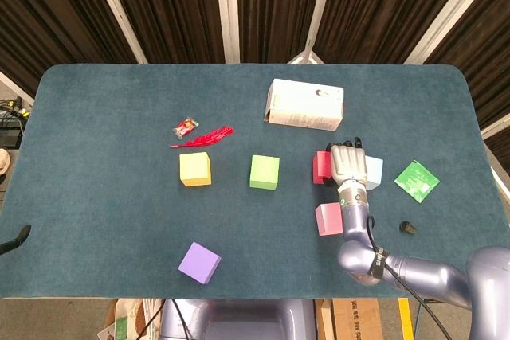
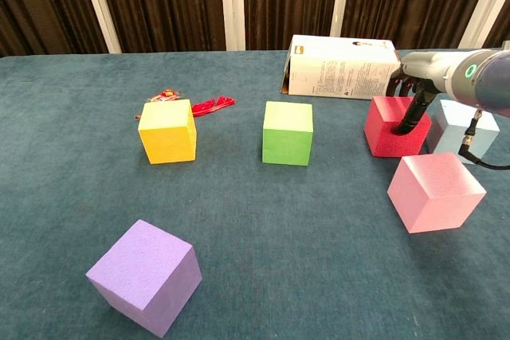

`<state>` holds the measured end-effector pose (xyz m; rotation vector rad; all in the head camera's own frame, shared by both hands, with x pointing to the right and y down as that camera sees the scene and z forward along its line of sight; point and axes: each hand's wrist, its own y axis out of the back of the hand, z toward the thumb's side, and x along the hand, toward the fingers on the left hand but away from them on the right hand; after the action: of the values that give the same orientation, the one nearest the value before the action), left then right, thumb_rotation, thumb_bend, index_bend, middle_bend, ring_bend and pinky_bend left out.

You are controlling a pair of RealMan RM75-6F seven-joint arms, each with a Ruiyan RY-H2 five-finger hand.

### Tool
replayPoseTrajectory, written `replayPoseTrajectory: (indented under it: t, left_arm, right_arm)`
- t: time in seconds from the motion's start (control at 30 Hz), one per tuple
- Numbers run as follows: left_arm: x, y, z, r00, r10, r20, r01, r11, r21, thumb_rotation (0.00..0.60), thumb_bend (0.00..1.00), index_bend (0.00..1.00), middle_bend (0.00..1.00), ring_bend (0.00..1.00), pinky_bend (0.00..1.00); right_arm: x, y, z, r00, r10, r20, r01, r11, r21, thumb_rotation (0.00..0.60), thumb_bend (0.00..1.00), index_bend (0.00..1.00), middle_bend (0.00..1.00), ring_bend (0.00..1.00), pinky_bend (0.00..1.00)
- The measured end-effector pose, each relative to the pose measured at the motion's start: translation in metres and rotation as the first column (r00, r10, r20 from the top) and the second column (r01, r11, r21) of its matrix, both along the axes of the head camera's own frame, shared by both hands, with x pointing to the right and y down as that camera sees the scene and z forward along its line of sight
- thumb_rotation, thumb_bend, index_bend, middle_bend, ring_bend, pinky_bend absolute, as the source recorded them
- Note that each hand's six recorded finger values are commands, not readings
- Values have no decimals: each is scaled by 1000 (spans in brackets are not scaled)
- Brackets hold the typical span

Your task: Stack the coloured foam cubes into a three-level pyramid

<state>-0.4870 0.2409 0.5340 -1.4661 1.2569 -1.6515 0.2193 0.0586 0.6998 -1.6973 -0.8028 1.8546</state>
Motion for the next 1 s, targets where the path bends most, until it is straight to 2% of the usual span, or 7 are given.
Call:
replayPoseTrajectory:
  t: [0.33, 0.57, 1.0]
  left_arm:
    - [-2, -1, -2, 1000, -7, -3, 7, 1000, 9, 600, 315, 38, 0, 0, 0]
    - [-4, -1, -5, 1000, -15, -13, 15, 1000, 16, 600, 315, 39, 0, 0, 0]
    - [-8, -2, -5, 999, -28, -21, 29, 1000, 10, 600, 315, 39, 0, 0, 0]
  right_arm:
    - [-17, 2, -13, 999, -34, 26, 34, 999, 14, 600, 303, 359, 398, 224, 0]
    - [-37, 15, -23, 995, -79, 65, 79, 997, 1, 600, 303, 359, 405, 228, 0]
    - [-65, 24, -19, 993, -109, 55, 109, 994, -6, 600, 303, 359, 408, 234, 0]
